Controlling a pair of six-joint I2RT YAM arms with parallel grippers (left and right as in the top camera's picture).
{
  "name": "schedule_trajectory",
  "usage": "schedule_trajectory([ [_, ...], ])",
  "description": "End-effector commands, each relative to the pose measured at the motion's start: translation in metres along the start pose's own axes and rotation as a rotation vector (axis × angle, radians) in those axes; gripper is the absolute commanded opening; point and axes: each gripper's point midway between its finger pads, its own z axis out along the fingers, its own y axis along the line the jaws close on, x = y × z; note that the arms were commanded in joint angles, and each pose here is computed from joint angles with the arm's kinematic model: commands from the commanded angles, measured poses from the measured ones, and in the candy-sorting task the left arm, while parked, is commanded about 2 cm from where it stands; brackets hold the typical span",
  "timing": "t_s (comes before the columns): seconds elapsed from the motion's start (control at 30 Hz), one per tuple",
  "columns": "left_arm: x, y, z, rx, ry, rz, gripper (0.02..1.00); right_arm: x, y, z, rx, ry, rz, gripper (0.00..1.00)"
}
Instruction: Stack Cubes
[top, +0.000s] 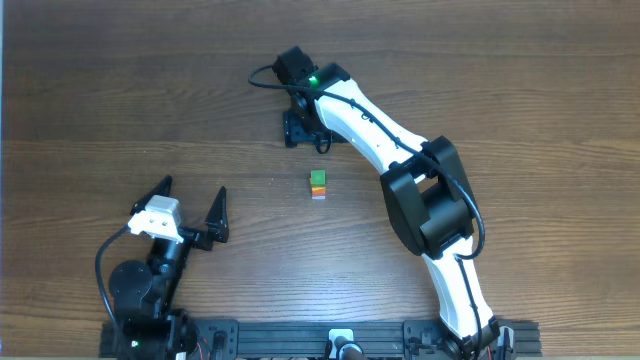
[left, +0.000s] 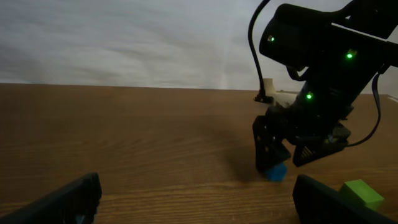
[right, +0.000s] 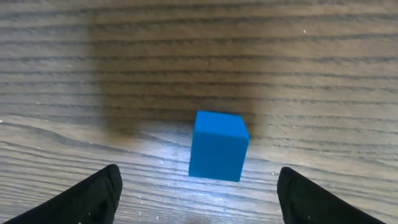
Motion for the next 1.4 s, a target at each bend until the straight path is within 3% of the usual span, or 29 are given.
schedule_trajectory([
  [0.03, 0.002, -0.002, 0.0, 0.014, 0.0, 0.015, 1.0, -0.001, 0.003, 0.01, 0.007, 0.003, -0.01, 0.79],
  [0.7, 0.002, -0.002, 0.0, 0.014, 0.0, 0.015, 1.0, -0.002, -0.005, 0.023, 0.052, 0.004, -0.01, 0.673],
  [1.4, 0.002, -0.002, 0.0, 0.014, 0.0, 0.015, 1.0, -0.002, -0.009, 0.023, 0.072, 0.001, -0.01, 0.286],
])
